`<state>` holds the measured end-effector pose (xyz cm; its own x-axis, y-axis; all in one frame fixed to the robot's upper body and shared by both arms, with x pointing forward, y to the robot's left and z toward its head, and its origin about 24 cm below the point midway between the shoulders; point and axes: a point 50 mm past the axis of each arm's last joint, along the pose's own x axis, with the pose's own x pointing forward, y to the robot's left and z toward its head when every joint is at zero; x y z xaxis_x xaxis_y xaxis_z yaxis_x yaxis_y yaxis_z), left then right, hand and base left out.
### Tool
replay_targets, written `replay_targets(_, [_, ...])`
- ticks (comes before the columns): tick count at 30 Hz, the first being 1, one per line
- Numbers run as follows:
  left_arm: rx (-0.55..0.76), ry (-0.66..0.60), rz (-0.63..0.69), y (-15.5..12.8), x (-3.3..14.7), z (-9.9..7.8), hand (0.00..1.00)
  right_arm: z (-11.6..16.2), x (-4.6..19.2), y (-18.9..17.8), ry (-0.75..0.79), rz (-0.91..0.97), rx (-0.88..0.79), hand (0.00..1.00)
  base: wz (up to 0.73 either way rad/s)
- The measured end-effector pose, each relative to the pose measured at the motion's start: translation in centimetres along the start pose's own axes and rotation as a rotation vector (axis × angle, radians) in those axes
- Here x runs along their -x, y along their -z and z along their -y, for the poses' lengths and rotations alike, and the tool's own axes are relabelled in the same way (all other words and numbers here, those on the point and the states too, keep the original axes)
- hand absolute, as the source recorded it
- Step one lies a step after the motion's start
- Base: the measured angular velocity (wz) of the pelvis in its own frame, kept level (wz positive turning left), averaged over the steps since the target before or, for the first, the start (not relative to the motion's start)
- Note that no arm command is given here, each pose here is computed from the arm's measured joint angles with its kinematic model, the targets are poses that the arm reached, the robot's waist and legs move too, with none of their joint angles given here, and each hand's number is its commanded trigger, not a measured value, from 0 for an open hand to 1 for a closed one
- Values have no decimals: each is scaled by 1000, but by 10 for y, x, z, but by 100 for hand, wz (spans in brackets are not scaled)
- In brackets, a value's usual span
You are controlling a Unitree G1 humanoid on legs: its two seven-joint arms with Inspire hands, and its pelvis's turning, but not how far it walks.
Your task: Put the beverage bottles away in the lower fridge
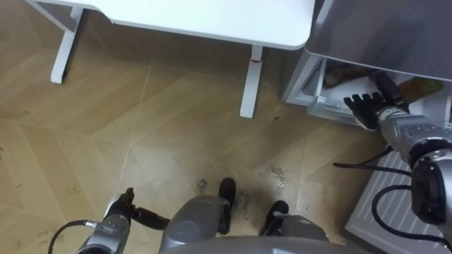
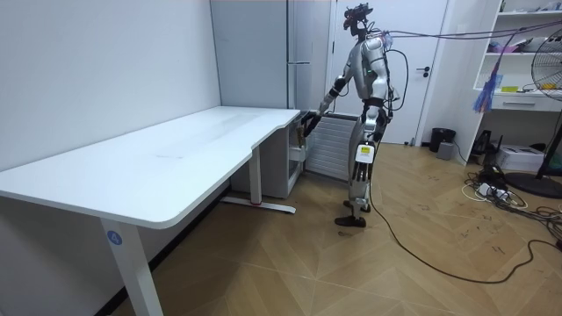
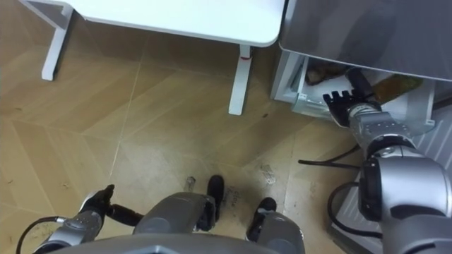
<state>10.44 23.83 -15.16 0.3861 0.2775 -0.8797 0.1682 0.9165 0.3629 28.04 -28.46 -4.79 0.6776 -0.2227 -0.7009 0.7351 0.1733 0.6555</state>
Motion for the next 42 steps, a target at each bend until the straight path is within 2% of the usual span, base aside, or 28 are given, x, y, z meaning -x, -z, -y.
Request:
replay_targets(16, [1, -20, 1, -1, 0, 0, 0, 9, 0, 1, 13, -9, 71, 0, 0])
replay_targets(26, [13, -29, -32, 13, 2, -4, 0, 42, 4, 2, 14, -27, 202, 0, 2])
replay_targets(30, [12, -30, -42, 17, 3, -5, 0, 47, 5, 3, -24, -38, 256, 0, -6])
replay_targets(34, [14, -35, -59, 23, 4, -6, 0, 74, 11, 6, -1, -68, 366, 0, -4])
replay_targets(42, [60, -68, -150, 61, 13, -6, 0, 143, 31, 19, 117, -177, 566, 0, -9])
